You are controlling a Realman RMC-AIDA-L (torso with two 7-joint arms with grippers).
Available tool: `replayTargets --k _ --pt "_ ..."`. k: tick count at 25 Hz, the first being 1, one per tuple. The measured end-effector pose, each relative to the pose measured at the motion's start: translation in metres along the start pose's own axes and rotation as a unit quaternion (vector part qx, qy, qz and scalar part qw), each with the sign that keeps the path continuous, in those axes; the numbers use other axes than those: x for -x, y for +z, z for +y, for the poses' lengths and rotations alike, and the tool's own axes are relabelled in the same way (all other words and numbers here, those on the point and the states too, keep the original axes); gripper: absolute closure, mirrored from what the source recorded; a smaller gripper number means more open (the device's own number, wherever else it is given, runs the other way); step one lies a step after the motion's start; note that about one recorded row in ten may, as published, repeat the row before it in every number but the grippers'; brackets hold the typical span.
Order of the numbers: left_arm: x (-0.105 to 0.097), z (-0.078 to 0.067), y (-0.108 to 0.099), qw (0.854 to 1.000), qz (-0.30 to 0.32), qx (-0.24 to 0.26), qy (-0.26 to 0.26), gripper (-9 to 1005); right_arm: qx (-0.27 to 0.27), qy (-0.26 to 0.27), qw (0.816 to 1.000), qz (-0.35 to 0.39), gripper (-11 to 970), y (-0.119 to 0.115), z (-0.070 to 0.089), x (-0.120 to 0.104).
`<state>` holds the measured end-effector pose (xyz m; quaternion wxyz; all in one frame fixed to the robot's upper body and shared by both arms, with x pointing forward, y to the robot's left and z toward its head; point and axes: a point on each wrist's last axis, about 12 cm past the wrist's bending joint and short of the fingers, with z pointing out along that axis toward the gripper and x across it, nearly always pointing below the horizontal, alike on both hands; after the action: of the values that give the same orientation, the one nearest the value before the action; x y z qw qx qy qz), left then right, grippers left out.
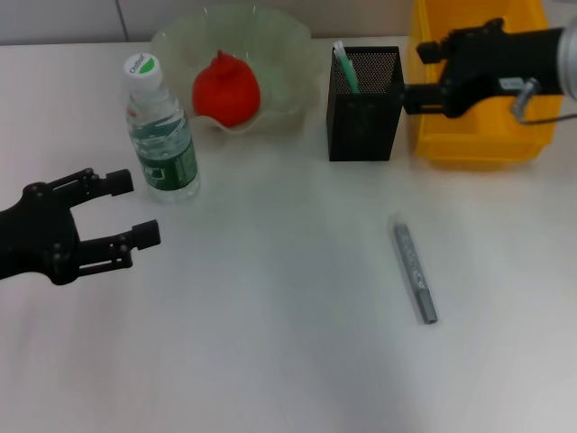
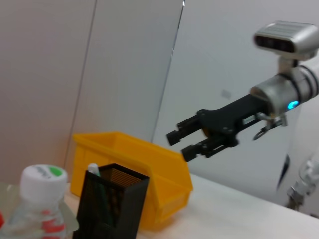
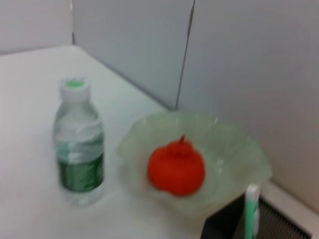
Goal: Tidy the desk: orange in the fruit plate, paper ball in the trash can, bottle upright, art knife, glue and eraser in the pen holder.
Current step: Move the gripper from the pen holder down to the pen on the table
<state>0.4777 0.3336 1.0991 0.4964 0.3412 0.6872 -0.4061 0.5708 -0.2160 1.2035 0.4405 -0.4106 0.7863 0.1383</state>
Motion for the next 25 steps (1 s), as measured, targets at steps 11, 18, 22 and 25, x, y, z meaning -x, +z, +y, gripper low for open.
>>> replayTargets --k 11,18,22,25 --pt "0.016 0.002 0.017 0.999 0.024 -0.022 0.030 149 0.019 0.084 0.988 0.131 338 -0.030 0.023 0.006" --pt "0.014 0.002 0.014 0.998 0.025 -0.022 0.052 149 0.008 0.111 0.952 0.286 339 0.000 0.039 0.026" --pt "0.014 0.002 0.014 0.998 0.025 -0.022 0.052 149 0.022 0.113 0.938 0.328 339 0.018 0.047 0.026" --pt "0.009 -0.002 0.012 0.996 0.025 -0.028 0.077 149 0.028 0.112 0.928 0.355 339 0.036 0.054 0.023"
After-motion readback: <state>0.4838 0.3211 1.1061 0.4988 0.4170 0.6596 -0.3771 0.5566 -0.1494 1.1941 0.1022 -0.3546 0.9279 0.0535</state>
